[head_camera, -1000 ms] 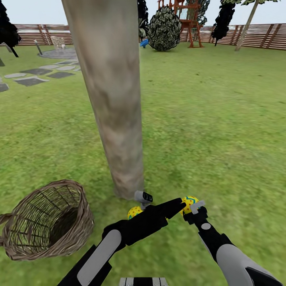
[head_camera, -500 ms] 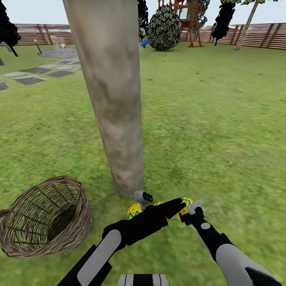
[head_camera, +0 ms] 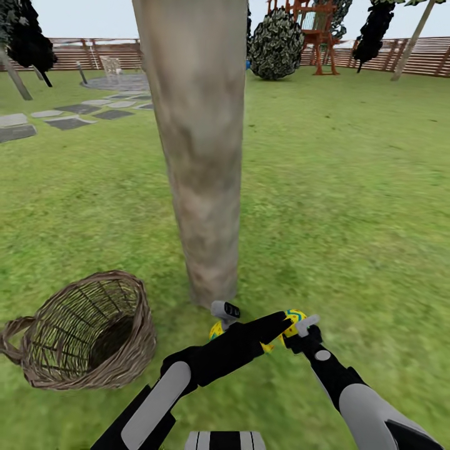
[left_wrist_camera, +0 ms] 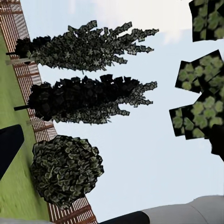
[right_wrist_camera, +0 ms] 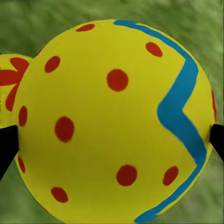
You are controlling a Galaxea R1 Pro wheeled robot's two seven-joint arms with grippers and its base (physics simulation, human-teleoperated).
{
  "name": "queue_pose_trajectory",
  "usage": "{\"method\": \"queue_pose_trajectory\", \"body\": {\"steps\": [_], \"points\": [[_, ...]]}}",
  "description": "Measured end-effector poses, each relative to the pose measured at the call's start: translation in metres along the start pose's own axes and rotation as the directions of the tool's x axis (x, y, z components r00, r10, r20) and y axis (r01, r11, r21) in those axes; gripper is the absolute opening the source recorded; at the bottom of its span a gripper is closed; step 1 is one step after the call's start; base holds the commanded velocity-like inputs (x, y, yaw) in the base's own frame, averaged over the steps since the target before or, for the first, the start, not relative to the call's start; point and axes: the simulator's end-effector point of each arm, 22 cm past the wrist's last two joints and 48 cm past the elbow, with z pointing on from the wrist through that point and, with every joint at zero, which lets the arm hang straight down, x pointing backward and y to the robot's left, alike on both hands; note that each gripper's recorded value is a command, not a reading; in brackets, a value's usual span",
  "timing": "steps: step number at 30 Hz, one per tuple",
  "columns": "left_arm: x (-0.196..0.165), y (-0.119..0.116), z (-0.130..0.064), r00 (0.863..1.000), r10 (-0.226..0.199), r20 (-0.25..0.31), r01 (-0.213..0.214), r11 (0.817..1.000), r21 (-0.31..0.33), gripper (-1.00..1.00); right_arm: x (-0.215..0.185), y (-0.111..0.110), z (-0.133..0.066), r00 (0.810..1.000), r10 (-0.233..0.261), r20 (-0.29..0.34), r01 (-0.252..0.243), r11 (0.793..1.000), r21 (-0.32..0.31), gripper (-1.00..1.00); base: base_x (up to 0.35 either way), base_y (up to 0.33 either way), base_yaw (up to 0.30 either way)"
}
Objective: Take the three Easter eggs out of the wicker basket on the lawn in the garden, then place them on the lawn next to a single tree (choose any tree) so that all three eggs are next to the same tree and none are left in the basket.
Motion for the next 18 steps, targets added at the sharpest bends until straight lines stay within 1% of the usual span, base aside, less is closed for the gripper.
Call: {"method": "queue_pose_trajectory", "body": {"steps": [3,5,10,15,18], "points": [[0.0,0.0,0.0,1.0,0.0,-0.001,0.0,1.0,0.001,1.0,-0.001,-0.014,-0.001,1.0,0.006,0.004,-0.006,0.998,0.057,-1.0,0.249,0.0,0.032],[0.0,0.0,0.0,1.0,0.0,-0.001,0.0,1.0,0.0,1.0,-0.001,-0.023,-0.001,1.0,0.008,0.005,-0.009,0.996,0.094,-1.0,0.058,0.0,0.004],[0.0,0.0,0.0,1.0,0.0,0.0,0.0,1.0,0.002,1.0,-0.001,-0.025,-0.001,1.0,0.008,0.005,-0.009,0.995,0.103,-1.0,0.006,0.0,0.0],[0.004,0.009,-0.005,1.0,0.0,-0.001,0.0,1.0,0.002,1.0,0.007,-0.021,0.005,1.0,0.007,0.009,-0.007,0.995,0.103,-1.0,0.0,0.0,0.0],[0.007,0.015,-0.009,1.0,0.0,-0.001,0.0,1.0,0.001,1.0,0.008,-0.022,0.008,0.999,0.005,0.032,-0.008,0.994,0.106,-1.0,0.0,0.0,0.0]]}}
